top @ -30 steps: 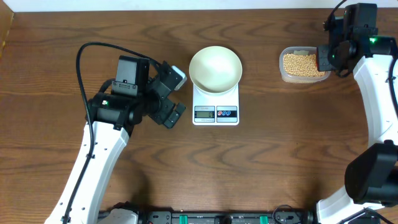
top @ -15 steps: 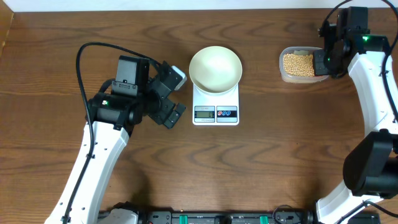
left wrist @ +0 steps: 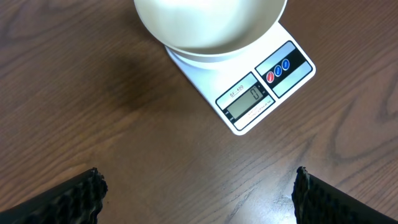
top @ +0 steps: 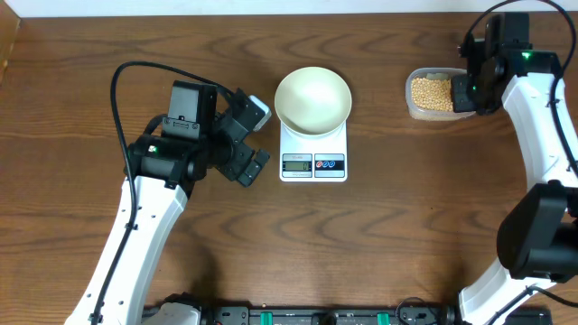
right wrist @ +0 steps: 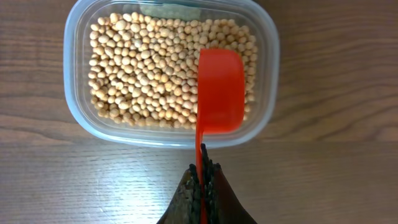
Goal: Scoop item into bowl and weigh 50g on scale
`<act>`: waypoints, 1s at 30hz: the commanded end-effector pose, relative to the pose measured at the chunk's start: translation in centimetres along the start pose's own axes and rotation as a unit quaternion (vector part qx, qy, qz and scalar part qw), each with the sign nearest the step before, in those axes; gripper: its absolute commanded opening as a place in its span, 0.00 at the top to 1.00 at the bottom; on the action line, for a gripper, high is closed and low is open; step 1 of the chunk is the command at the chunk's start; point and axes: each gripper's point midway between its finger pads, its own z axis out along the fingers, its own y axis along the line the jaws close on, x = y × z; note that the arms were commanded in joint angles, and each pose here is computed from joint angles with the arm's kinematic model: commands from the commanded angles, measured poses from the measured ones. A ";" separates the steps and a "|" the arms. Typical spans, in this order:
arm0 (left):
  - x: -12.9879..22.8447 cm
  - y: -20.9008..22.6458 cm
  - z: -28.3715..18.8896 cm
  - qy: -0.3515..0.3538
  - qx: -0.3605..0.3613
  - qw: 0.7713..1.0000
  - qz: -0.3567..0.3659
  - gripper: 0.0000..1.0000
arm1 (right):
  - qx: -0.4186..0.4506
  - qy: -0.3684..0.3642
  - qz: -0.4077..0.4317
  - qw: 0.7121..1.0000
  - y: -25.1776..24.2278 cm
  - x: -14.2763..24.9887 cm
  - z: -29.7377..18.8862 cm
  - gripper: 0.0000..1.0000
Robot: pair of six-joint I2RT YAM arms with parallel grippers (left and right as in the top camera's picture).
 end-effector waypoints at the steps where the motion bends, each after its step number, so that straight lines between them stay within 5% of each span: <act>1: 0.0 0.2 0.1 0.002 -0.002 1.000 -0.006 0.02 | -0.033 0.020 0.021 0.999 1.4 0.8 1.6 0.99; 30: 0.0 0.2 0.1 0.002 -0.002 1.000 -0.006 0.02 | -0.211 0.039 0.190 0.958 3.4 0.6 3.7 0.99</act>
